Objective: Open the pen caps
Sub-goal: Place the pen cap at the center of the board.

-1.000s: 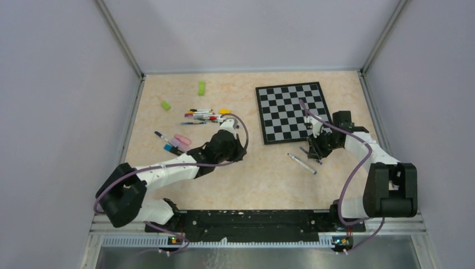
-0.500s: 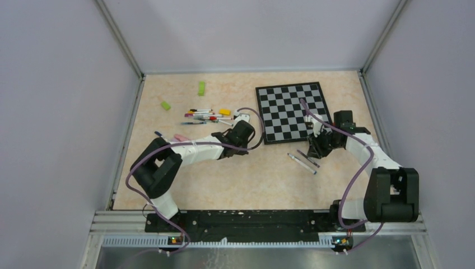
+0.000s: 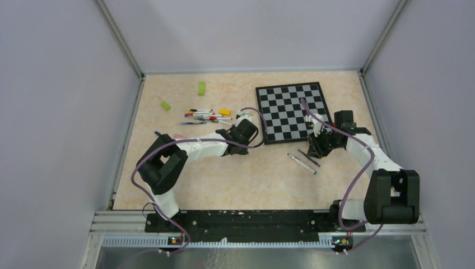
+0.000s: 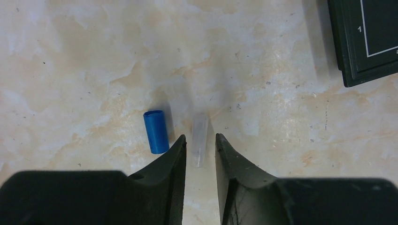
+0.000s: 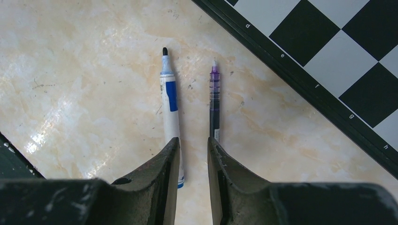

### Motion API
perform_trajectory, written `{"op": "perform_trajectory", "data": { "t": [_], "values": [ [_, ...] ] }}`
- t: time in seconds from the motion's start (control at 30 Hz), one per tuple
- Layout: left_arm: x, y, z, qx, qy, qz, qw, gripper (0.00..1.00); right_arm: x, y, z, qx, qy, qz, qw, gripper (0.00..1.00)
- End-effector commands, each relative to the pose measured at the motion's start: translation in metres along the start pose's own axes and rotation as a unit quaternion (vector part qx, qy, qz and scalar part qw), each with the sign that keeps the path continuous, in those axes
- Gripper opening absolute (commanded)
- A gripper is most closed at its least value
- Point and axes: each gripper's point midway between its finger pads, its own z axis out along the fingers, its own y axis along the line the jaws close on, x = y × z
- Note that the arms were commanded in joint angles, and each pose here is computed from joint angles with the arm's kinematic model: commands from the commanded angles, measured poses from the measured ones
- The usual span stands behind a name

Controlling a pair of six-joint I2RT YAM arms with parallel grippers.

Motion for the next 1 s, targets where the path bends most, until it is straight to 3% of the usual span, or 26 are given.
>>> {"op": "perform_trajectory", "data": {
  "t": [0.0,0.2,0.43,0.63,0.8,0.97],
  "values": [
    [-0.03,-0.007,-0.02,0.014,-0.037,-0.005,0.999,0.33,-0.025,-0.003,-0.012,0.01,-0.035,-0.022,0.999,0.27],
    [-0.048,-0.009,-0.046,0.038,-0.065,-0.012,0.997,0.37,-0.026,-0.002,-0.012,0.009,-0.037,-0.023,0.999,0.27],
    [-0.059,0.002,-0.084,0.093,-0.113,-0.026,0.989,0.54,-0.028,-0.001,-0.014,0.009,-0.041,-0.027,0.999,0.27],
    [-0.048,0.042,-0.099,0.123,-0.142,-0.085,0.978,0.64,-0.031,0.001,-0.015,0.007,-0.048,-0.029,0.998,0.28],
    [-0.036,0.089,-0.1,0.085,-0.162,-0.146,0.972,0.78,-0.033,0.002,-0.017,0.006,-0.054,-0.032,0.998,0.29],
    [-0.027,0.136,-0.093,0.048,-0.151,-0.228,0.961,0.83,-0.035,0.004,-0.018,0.004,-0.059,-0.034,0.998,0.29]
  ]
}}
